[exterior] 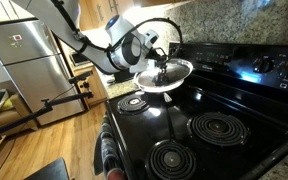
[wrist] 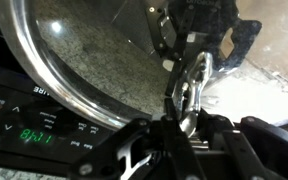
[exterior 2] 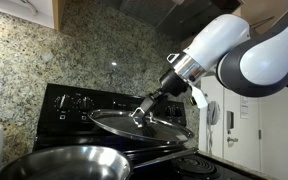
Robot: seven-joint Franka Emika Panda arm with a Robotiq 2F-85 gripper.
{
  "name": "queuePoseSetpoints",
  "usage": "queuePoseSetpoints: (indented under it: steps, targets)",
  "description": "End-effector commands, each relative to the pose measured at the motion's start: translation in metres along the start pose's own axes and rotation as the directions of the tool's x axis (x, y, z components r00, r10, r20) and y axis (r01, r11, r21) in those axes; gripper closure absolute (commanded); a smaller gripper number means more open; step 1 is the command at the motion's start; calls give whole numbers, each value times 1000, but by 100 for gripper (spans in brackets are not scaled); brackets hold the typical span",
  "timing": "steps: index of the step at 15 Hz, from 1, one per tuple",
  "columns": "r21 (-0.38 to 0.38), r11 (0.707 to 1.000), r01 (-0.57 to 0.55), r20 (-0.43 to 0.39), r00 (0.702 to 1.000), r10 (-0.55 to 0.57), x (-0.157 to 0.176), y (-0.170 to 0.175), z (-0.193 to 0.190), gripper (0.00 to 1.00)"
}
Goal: Uncover the pan and put the lid on the counter to the right
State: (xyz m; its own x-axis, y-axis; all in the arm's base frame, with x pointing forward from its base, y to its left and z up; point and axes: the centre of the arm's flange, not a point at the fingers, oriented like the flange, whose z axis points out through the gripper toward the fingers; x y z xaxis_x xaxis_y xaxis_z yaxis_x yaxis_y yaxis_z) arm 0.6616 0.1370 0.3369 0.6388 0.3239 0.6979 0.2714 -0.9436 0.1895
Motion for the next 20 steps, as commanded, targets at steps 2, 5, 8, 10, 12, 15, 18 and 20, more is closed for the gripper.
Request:
queuePoseSetpoints:
  steps: [2,5,8,10,12,15,18,20]
  targets:
    - [-34,999,-15,-30,999,14,17,20,-29,96]
    - [-47,998,-39,-31,999,37,14,36,-31,96]
    - [-59,996,-62,-27,998,60,8,49,-31,96]
    - [-68,994,-81,-27,996,80,4,58,-32,96]
    - [-76,992,-100,-23,995,99,0,67,-32,96]
    - [-89,988,-128,-15,992,127,-9,81,-33,96]
    - [-101,982,-160,-9,987,160,-20,94,-35,96]
    - [-117,977,-178,-10,984,178,-30,101,-39,96]
